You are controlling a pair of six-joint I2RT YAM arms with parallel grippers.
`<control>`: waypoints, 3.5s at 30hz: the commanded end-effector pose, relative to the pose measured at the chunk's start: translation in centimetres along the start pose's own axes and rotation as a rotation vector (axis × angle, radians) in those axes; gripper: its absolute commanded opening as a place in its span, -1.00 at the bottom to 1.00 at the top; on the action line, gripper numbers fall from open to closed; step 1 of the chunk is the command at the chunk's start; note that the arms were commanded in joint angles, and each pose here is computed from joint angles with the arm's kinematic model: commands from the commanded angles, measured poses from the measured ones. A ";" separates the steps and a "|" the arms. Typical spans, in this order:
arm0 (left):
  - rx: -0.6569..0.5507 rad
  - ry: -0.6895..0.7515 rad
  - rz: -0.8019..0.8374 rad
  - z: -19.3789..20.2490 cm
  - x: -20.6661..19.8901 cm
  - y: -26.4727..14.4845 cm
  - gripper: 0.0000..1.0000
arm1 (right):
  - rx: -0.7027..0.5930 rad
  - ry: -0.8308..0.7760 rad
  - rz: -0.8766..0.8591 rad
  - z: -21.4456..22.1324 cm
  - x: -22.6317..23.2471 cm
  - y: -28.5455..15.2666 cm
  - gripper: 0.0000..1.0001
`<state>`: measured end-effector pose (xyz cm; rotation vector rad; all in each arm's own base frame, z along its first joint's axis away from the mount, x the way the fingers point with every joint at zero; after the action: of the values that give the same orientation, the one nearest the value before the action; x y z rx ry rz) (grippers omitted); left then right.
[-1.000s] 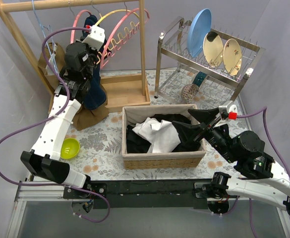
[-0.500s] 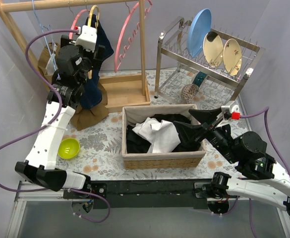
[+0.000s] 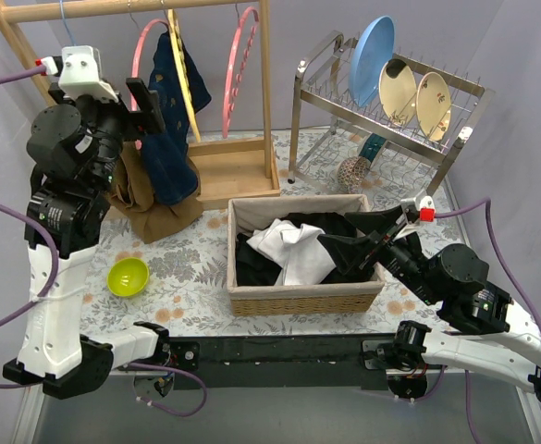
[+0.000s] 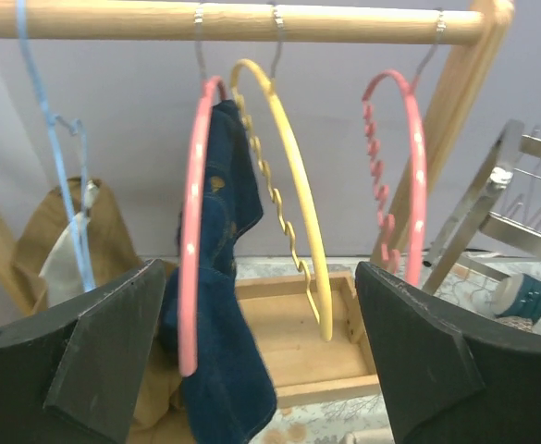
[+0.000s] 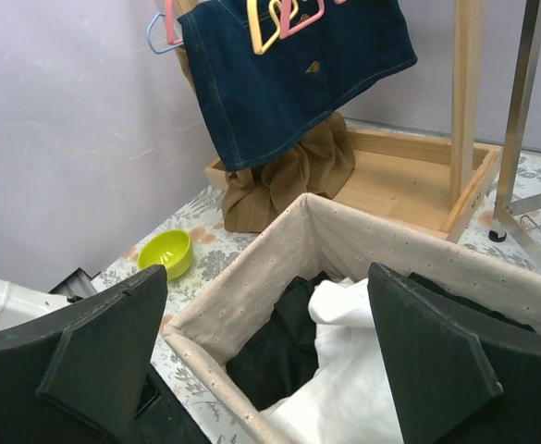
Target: Remove the skirt from the hanger
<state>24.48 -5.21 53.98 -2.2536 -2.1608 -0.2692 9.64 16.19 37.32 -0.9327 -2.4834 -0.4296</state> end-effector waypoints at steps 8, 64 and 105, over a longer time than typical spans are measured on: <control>0.226 -0.017 -0.080 2.8 0.4 3.6 0.56 | -0.016 0.029 -0.034 -0.9 0.6 -0.5 0.90; 0.120 -0.421 0.128 5.2 -1.3 11.0 0.34 | -0.008 0.025 -0.054 0.2 0.2 -0.7 0.88; 0.162 -0.326 0.076 5.3 -0.6 11.8 -1.00 | -0.008 0.033 -0.069 -0.1 0.6 -0.7 0.88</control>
<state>37.77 -6.14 48.63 -2.4223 -2.1096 0.3918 8.93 15.95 36.41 -0.8690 -2.5006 -0.4018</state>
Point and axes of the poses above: each gripper's point midway between its finger pads, its own y axis out along the fingers, its own x axis along the line the jaws close on, z = x × y, the point moved 7 cm from there along -y, back along the fingers, and after that the axes turned 12 degrees about y, right-handed, at the moved point
